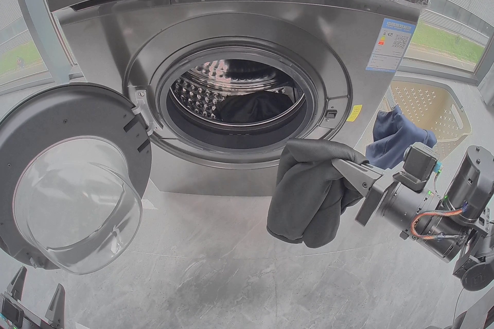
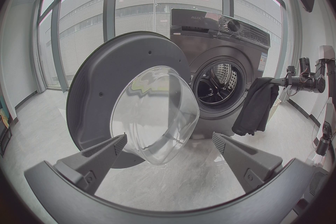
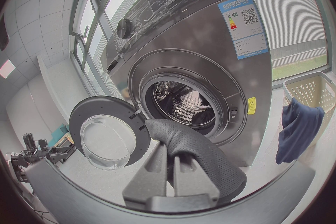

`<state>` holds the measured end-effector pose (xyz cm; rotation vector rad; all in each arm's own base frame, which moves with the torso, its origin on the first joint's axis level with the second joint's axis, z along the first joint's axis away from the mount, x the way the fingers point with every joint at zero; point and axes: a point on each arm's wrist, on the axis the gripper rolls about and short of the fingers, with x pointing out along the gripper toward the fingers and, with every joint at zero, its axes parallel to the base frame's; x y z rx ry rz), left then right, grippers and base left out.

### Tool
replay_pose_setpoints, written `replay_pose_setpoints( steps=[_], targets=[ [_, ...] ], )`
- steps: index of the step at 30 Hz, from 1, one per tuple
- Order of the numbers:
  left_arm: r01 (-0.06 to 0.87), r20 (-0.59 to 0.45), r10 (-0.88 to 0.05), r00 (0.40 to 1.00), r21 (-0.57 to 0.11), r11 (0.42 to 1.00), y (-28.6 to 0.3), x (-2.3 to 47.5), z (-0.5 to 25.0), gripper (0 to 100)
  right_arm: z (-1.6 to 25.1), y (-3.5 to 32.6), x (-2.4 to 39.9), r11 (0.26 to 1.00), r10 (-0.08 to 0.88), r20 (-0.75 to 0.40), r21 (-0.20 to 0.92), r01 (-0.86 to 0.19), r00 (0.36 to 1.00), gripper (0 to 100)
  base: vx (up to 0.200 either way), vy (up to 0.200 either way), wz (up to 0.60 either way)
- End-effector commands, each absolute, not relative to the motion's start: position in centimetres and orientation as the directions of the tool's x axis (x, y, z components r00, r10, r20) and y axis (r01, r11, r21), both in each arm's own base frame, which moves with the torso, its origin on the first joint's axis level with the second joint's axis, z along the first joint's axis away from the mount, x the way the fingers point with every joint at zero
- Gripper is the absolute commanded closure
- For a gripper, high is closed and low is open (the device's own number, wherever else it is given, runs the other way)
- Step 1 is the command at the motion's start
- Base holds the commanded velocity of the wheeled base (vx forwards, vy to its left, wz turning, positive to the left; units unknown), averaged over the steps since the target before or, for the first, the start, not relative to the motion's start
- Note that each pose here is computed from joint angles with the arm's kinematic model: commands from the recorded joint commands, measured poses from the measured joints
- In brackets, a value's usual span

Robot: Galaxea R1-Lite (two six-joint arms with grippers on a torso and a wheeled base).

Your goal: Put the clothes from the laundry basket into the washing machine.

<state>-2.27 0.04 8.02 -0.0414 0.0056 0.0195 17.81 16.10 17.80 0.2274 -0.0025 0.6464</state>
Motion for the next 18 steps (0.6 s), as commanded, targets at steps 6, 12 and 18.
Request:
replay_pose_setpoints(
  steps=[6, 12, 18],
  targets=[
    [-0.020, -0.003, 0.020, 1.000, -0.038, 0.999, 0.0, -2.3, 7.6, 0, 17.7, 16.3, 17.8, 0.771, 0.603, 0.070, 0.208, -0.602, 0.795, 100, 0.000, 0.067, 0.00],
    [-0.017, -0.003, 0.017, 1.000, -0.001, 1.000, 0.0, -2.3, 7.5, 0, 17.4, 17.3, 18.5, 0.768, 0.608, 0.056, 0.210, -0.605, 0.792, 100, 0.000, 0.000, 0.00],
    [-0.008, -0.003, 0.008, 1.000, 0.006, 1.000, 0.0, -2.3, 7.6, 0, 17.9, 19.0, 19.3, 0.752, 0.614, 0.116, 0.216, -0.623, 0.781, 100, 0.000, 0.000, 0.00]
  ],
)
